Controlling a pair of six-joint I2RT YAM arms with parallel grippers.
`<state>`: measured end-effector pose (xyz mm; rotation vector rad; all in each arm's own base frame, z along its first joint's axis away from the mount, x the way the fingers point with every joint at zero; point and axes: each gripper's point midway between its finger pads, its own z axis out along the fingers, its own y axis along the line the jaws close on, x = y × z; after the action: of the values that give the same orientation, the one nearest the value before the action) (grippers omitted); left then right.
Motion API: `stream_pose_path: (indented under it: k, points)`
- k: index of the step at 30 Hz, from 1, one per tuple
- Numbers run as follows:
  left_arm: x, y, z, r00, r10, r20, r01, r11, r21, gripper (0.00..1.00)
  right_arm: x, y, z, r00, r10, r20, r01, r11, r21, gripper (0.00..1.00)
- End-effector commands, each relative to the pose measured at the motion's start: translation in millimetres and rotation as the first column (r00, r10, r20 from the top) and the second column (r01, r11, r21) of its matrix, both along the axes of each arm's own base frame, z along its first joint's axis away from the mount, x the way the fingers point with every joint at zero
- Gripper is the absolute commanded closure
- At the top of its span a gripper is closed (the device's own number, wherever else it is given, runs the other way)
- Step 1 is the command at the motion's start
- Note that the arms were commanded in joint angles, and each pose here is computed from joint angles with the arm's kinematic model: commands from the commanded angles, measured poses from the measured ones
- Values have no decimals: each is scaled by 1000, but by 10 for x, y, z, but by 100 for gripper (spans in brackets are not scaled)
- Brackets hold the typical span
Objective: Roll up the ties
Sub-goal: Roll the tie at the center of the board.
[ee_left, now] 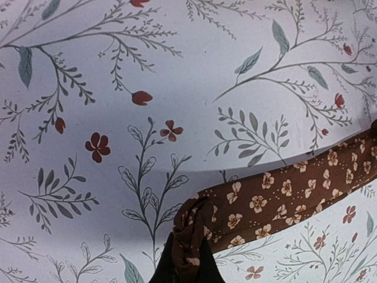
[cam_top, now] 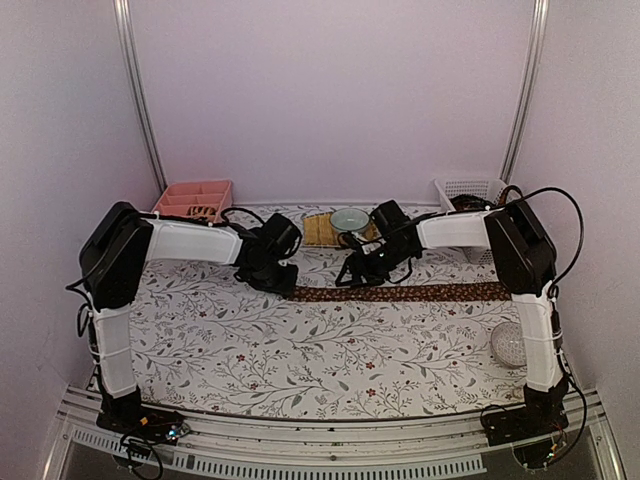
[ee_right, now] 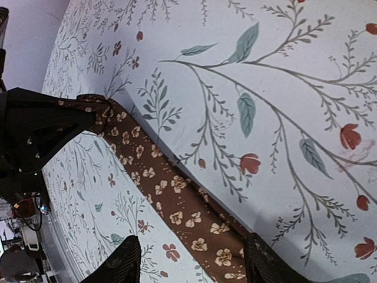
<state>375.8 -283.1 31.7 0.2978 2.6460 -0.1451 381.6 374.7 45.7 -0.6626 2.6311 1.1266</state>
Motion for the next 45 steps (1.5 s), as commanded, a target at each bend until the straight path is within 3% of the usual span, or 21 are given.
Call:
stream_pose_path:
  k: [1, 11, 22, 27, 32, 39, 45]
  points:
    - [17, 88, -91, 1000, -3, -22, 4, 998, 56, 100, 94, -193, -9, 996, -61, 59, 67, 993, -100, 41]
    - [-85, -134, 27, 1000, -17, 11, 16, 999, 52, 100, -399, -377, -55, 998, -62, -3, 61, 990, -130, 46]
    - [-340, -337, -40, 999, -41, -3, 41, 998, 55, 100, -750, -865, -8, 989, -74, 132, 102, 968, -229, 56]
    - [-329, -319, -73, 1000, -28, 0, 28, 996, 86, 100, -520, -705, 185, 981, -56, 186, 94, 975, -202, 46]
    - [-308, -277, -18, 999, -29, 17, 26, 986, 163, 100, -339, -406, 564, 974, -54, 221, 76, 993, -92, 41]
    - [-355, -168, -23, 999, -34, 32, 22, 950, 313, 97, -400, -49, 591, 997, -59, 58, 57, 998, 33, 40]
    - [-374, -224, -20, 997, -57, 53, 29, 901, 434, 94, -459, 16, 415, 990, -95, -100, 102, 993, 63, 40]
